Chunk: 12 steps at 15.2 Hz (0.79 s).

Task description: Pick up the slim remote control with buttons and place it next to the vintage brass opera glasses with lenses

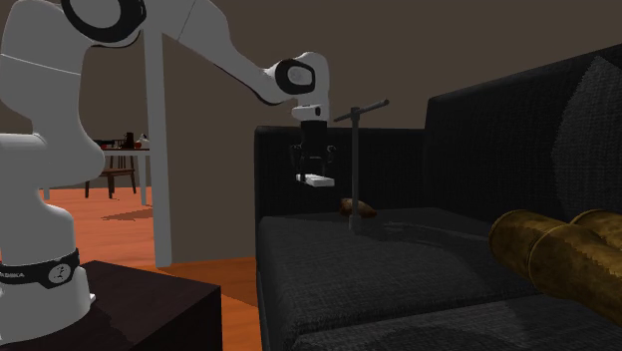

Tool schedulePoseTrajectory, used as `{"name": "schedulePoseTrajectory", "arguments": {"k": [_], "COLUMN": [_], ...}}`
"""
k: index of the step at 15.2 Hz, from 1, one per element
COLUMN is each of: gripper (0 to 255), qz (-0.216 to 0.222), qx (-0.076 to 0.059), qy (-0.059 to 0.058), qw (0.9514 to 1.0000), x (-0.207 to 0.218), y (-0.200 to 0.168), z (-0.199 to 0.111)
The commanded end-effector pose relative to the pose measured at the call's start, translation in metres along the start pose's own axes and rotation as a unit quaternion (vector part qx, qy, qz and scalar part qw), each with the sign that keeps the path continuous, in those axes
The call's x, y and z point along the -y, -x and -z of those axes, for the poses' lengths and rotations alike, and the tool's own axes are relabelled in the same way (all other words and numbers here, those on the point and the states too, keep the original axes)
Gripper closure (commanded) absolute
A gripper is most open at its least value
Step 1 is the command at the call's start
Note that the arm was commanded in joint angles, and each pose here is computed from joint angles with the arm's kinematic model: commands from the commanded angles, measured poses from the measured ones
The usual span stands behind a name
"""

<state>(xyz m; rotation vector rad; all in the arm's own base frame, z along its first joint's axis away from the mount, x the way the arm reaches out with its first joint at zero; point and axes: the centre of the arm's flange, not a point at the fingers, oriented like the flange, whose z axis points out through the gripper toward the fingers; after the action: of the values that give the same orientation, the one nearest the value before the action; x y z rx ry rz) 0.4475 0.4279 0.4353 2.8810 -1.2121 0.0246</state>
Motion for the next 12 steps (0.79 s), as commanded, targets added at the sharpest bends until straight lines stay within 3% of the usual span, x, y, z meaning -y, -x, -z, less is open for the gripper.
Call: {"name": "schedulePoseTrajectory", "arguments": {"k": [1, 12], "gripper": [255, 255], "qz": [0.0, 0.0], "qx": [0.0, 0.0], "qy": [0.0, 0.0], "qw": [1.0, 1.0], "x": [0.001, 0.001], "y": [-0.001, -0.002], "z": [0.011, 0.07]}}
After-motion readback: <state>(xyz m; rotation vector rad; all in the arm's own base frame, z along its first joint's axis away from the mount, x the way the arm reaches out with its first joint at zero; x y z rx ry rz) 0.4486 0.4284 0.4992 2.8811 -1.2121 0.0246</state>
